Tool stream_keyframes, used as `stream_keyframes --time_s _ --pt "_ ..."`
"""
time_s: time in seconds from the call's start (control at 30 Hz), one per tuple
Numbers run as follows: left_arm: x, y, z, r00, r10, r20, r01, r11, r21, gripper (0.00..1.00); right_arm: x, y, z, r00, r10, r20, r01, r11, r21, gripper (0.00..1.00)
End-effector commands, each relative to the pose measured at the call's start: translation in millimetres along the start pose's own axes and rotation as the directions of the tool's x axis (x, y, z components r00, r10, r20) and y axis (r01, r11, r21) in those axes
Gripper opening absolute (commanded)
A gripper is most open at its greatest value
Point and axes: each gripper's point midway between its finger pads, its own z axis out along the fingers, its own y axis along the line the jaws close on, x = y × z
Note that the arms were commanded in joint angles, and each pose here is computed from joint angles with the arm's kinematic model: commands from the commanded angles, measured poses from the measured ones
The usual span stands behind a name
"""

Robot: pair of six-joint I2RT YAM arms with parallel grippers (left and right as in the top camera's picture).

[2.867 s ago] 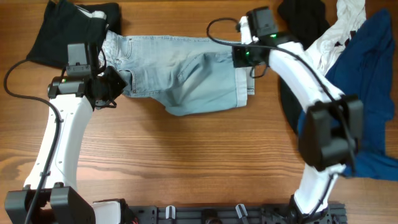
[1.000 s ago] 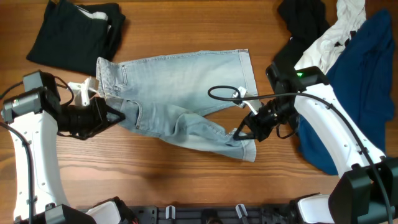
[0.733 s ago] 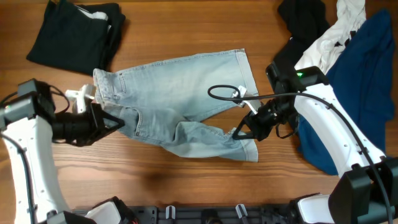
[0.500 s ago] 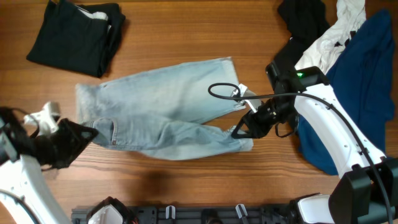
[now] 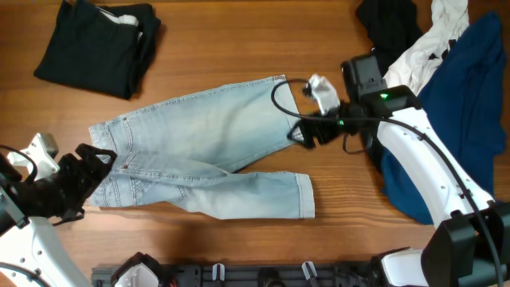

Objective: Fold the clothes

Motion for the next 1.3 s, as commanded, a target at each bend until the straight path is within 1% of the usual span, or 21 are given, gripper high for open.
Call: stream_keyframes --time_s 0.0,0.07,0.13,0.27,0.37,0.5,0.53,0.63,0.77,0.9,1.13,1.27 --pt "-14 -6 -1 0.998 0.022 0.051 -0.023 0.999 0.032 0.87 -38 -36 -3 0.985 0.074 0.153 -0.102 0.978 0.180 0.91" --pt "-21 -7 -1 0.996 0.043 0.078 -0.046 0.998 0.035 0.87 -53 -47 5 0.978 0.056 0.202 -0.097 0.975 0.202 0.91" --pt "-26 -12 0 0.992 0.075 0.099 -0.079 0.996 0.041 0.87 -61 -55 17 0.974 0.045 0.222 -0.091 0.975 0.204 0.91" --pt "-32 -30 7 0.979 0.171 0.114 -0.178 0.982 0.055 0.87 -71 -71 45 0.975 0.047 0.218 -0.092 0.975 0.203 0.91" --pt "-39 -32 22 0.976 0.187 0.114 -0.185 0.982 -0.031 0.89 -79 -78 58 0.978 0.047 0.204 -0.089 0.975 0.203 0.91" --pt "-48 -39 50 0.965 0.240 0.110 -0.221 0.962 -0.162 0.90 -96 -82 70 0.979 0.014 0.202 -0.062 0.970 0.233 0.90" --pt "-50 -41 57 0.963 0.246 0.111 -0.222 0.956 -0.192 0.90 -97 -81 73 0.981 -0.001 0.196 -0.048 0.969 0.243 0.90" --pt "-57 -42 78 0.960 0.254 0.119 -0.212 0.935 -0.286 0.91 -98 -86 81 0.983 -0.030 0.183 -0.030 0.947 0.320 0.86" --pt "-61 -38 102 0.965 0.239 0.112 -0.184 0.913 -0.365 0.92 -97 -90 95 0.985 -0.088 0.150 0.016 0.905 0.426 0.84" --pt "-61 -30 119 0.974 0.210 0.083 -0.160 0.902 -0.400 0.92 -92 -82 119 0.985 -0.126 0.120 0.064 0.905 0.421 0.83" --pt "-65 -19 124 0.974 0.210 0.082 -0.150 0.877 -0.456 0.92 -92 -81 144 0.981 -0.155 0.118 0.088 0.892 0.443 0.75" --pt "-65 -19 125 0.974 0.209 0.081 -0.150 0.877 -0.457 0.92 -86 -84 157 0.983 -0.150 0.109 0.088 0.894 0.440 0.70"
